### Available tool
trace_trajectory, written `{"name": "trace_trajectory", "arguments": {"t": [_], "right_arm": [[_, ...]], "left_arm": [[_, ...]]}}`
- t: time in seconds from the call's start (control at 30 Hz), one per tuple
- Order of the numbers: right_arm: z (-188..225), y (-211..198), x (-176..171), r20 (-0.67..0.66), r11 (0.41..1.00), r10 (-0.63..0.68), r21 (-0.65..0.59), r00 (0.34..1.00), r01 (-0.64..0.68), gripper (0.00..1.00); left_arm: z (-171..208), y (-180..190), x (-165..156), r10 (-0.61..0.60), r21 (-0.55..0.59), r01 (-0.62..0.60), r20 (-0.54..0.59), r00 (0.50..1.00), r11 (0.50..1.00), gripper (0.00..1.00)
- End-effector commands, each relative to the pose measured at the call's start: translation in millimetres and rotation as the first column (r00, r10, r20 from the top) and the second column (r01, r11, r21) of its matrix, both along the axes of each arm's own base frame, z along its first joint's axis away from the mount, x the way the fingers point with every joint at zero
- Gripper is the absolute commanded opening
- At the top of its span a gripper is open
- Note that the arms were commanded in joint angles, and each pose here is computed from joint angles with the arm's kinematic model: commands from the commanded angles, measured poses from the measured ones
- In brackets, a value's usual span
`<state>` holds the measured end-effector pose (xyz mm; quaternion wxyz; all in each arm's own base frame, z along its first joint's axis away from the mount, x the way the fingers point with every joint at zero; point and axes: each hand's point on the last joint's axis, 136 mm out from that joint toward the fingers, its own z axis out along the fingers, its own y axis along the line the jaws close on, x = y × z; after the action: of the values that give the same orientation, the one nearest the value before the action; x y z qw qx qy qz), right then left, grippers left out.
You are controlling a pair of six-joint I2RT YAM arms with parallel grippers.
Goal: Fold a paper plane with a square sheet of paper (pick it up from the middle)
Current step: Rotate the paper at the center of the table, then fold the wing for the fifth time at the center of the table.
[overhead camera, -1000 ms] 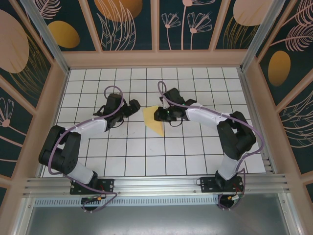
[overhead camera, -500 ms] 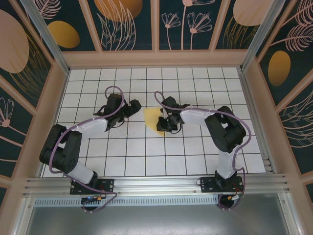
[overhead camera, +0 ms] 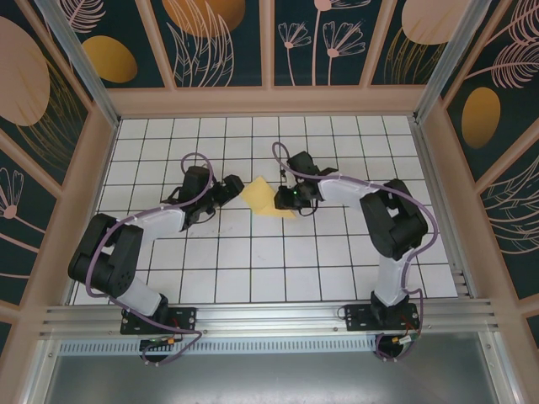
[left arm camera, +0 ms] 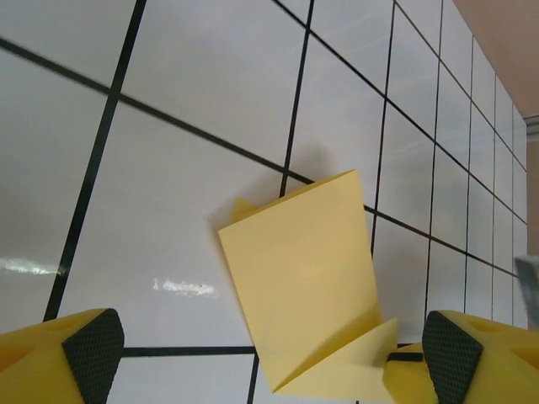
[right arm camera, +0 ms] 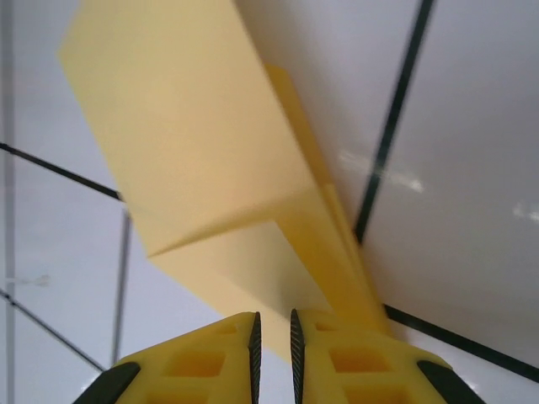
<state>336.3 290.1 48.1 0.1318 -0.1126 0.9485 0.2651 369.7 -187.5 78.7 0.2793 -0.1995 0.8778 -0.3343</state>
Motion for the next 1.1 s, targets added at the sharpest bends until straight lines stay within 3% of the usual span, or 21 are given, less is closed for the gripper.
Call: {"name": "trace_trajectory", "arguments": {"t": [0.0,0.4,1.07], "right_arm": [[24,12,3,0.039,0.995,-0.005,0.102,0.999,0.001,0.2],[-7,7,35,-0.031,0.984,-0.109,0.141,0.994,0.113,0.2],[-54,-39,16,-0.311,0.931,-0.268,0.16,0.912,0.329,0.2]], "left_arm": [[10,-8,-3,-0.008,-0.074,0.009,0.022,1.0,0.997,0.92],[-3,-38,-21,-0.059,-0.119,0.056,-0.028,0.998,0.991,0.84],[-18,-91,-20,-0.101,-0.258,0.068,-0.117,0.988,0.964,0.64]]}}
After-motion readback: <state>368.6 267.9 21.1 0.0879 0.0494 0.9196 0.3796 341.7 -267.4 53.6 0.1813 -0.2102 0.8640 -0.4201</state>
